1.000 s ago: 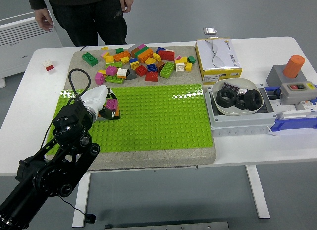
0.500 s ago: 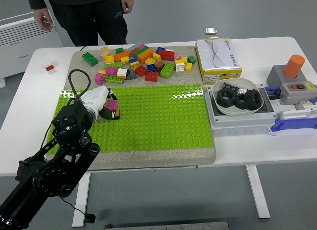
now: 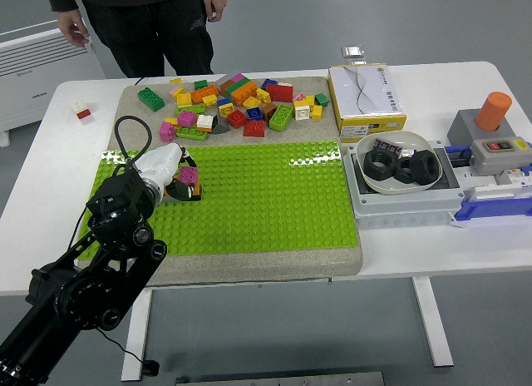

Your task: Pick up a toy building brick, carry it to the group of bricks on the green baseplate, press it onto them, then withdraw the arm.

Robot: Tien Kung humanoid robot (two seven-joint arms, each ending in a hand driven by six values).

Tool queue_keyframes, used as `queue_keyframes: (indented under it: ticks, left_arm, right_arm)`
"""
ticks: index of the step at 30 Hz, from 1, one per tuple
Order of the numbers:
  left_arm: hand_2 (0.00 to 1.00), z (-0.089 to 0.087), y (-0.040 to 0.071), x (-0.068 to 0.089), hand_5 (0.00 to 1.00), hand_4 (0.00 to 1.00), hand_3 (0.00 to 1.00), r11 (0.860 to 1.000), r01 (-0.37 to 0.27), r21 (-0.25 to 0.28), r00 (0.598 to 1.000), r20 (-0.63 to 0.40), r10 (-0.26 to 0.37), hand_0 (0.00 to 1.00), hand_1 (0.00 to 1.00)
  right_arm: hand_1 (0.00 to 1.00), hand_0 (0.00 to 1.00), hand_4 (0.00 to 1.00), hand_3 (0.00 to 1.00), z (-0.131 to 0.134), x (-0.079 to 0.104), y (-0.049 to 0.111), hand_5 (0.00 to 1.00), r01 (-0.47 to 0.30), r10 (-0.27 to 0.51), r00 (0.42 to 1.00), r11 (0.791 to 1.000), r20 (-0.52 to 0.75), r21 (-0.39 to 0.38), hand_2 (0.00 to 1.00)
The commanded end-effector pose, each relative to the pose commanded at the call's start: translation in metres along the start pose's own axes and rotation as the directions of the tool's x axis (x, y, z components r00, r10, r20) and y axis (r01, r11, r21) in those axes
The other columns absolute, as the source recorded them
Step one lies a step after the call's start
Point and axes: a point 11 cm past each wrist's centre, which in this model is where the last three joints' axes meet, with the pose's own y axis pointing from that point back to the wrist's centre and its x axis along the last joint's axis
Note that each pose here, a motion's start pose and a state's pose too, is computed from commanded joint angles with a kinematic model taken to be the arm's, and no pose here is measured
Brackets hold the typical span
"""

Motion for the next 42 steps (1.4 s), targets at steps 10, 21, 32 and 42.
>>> queue_keyframes:
  ticks: [10,21,32,42]
  left_arm:
    - [0.802,-0.0027,-0.0006,-0.0007,0.05,0.404,0.492,1.0,-0.004,0.014,1.0,-0.005,0.004,0.903,0.904]
    - [0.803,-0.0044,-0.0002,-0.003,0.074,0.427,0.502,1.0,0.003,0.022,1.0,-0.006,-0.003,0.89,0.899]
    - [0.805,-0.0021,0.0004,0.0007,0.104,0.454,0.52,1.0,-0.011,0.014,1.0,-0.018,0.012,0.891,0.896]
    - [0.803,-0.0011,0.0004,-0.0007,0.113,0.458,0.519,1.0,0.0,0.011,1.0,-0.011,0.0,0.883,0.89]
  right_arm:
    - [0.63,0.673,0.705,0.697,0.0002,-0.0003,0.0,0.964,0.0,0.0,1.0,1.0,0.0,-0.001,0.676]
    - [0.63,0.673,0.702,0.696,0.0017,0.0003,0.0001,0.961,-0.001,0.001,1.0,1.0,-0.001,-0.005,0.675]
    - [0.629,0.673,0.701,0.695,-0.0002,0.001,0.0003,0.959,-0.003,0.003,1.0,1.0,0.0,-0.002,0.675]
    - [0.63,0.672,0.701,0.694,-0.0021,0.0015,0.0004,0.959,-0.004,0.004,1.0,1.0,0.0,0.001,0.674]
